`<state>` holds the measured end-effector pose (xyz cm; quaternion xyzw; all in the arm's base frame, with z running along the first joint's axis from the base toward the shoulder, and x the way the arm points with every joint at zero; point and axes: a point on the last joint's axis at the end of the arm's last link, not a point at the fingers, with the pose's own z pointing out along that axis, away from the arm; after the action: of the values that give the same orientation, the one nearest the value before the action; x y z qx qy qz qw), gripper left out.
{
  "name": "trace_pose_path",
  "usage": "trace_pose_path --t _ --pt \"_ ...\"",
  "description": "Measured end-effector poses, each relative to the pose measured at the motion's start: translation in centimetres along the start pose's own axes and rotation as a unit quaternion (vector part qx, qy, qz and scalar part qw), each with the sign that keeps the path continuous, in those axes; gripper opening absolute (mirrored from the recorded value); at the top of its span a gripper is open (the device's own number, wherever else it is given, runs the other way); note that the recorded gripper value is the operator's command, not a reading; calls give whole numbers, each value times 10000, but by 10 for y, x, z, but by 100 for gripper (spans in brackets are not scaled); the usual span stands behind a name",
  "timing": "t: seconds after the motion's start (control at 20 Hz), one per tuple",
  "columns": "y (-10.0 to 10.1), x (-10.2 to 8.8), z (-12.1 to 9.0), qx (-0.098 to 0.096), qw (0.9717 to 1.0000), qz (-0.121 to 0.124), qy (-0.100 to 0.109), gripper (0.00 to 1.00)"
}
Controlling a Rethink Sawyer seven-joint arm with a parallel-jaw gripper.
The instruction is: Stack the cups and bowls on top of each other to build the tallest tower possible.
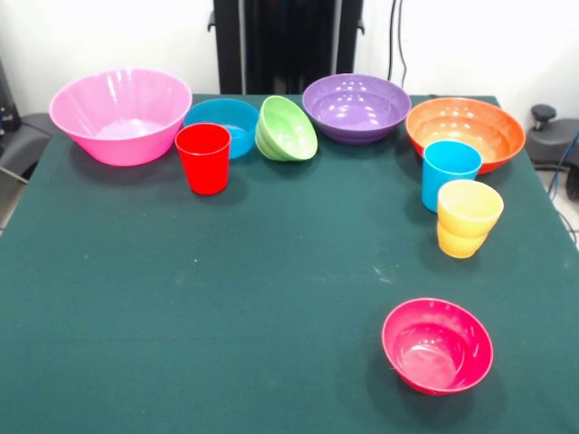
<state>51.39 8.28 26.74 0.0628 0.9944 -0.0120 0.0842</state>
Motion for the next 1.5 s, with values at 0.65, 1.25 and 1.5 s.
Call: trace_pose_path --t 0.65,1.25,1.5 --pt "-7 -3 7 14 10000 -41 46 100" --pt "-15 0 10 121 9998 -179 42 100" --pt "-16 1 11 150 9996 -236 39 100"
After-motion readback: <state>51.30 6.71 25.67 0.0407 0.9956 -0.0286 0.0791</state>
